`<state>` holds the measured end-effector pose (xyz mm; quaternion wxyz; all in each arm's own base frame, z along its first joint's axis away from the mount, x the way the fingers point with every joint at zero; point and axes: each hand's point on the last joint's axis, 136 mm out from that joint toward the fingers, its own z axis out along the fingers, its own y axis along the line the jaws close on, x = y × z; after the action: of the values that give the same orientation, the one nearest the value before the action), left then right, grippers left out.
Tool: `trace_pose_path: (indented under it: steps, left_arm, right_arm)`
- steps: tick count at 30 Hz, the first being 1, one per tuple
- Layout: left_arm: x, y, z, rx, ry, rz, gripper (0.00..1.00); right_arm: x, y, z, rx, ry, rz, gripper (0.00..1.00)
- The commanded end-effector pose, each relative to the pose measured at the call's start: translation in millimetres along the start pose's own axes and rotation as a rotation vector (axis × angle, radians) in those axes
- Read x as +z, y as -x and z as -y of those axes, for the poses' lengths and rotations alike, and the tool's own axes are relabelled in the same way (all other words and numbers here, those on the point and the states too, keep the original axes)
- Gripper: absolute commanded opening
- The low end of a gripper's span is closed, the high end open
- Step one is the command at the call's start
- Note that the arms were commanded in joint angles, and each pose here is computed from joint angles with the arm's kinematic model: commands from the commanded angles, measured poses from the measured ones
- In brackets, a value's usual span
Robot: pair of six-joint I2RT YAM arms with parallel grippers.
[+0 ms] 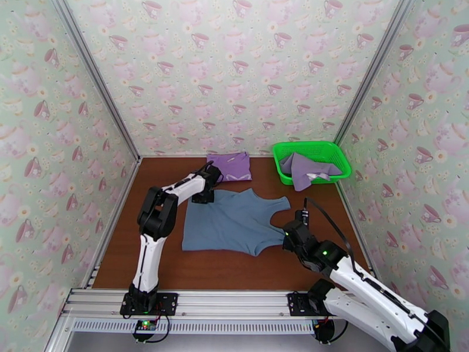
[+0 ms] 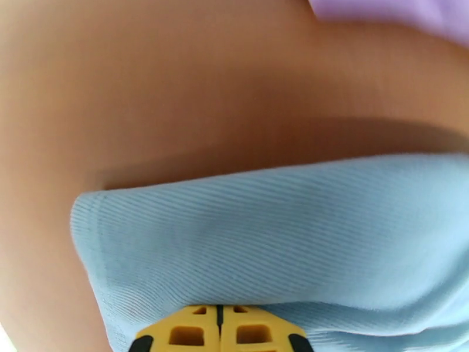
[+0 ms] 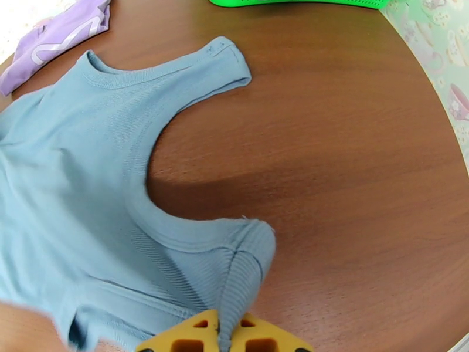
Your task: Fold and stack the mixed laundry pile
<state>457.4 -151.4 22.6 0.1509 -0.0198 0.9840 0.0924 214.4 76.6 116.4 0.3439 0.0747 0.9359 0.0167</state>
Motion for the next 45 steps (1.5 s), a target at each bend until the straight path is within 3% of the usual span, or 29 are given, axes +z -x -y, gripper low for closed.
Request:
trace_pose_path:
  steps: [1,3,6,7,9,17,22,27,31,32,35,39,43,45]
  left_arm:
    - [-15,7,18,0.06,-0.072,0.038,0.02]
    - [-46,10,20,0.058,-0.108,0.101,0.17]
    - [-94,-5,11,0.046,-0.138,0.156,0.53]
    - [-106,-18,5,0.042,-0.139,0.152,0.59]
    - [-118,-49,-6,0.031,-0.136,0.109,0.61]
    - [-97,-187,-39,-0.101,-0.142,-0.06,0.56]
    - [-81,-213,-44,-0.21,-0.205,-0.066,0.58]
    - [-56,-212,-44,-0.213,-0.169,-0.068,0.63]
    - [-37,-201,-34,-0.162,-0.176,-0.04,0.54]
    - [-36,-198,-32,-0.147,-0.178,-0.035,0.45]
    - [-51,-188,-28,-0.116,-0.194,-0.031,0.0]
    - [-108,-173,-29,-0.062,-0.235,-0.037,0.0]
    - [-163,-137,-23,0.028,-0.296,0.005,0.0]
    - [-166,-118,-15,0.064,-0.331,-0.009,0.08]
  right_arm:
    - [-5,14,-7,0.006,0.025,0.025,0.0]
    - [-4,16,-9,0.007,0.031,0.027,0.0]
    - [-2,19,-15,0.007,0.049,0.03,0.0]
    - [-2,20,-17,0.008,0.058,0.031,0.0]
    - [-1,22,-21,0.007,0.071,0.032,0.0]
    - [-3,19,-28,-0.002,0.121,0.024,0.0]
    - [-3,13,-31,-0.006,0.148,0.008,0.0]
    - [-3,10,-32,-0.002,0.164,0.0,0.0]
    - [-4,10,-32,0.005,0.167,0.002,0.0]
    - [-4,10,-32,0.004,0.167,0.002,0.0]
    - [-6,12,-31,0.002,0.164,0.003,0.0]
    - [-6,13,-30,0.002,0.158,0.01,0.0]
    - [-2,16,-32,-0.009,0.146,0.013,0.0]
    - [1,17,-33,-0.015,0.139,0.014,0.0]
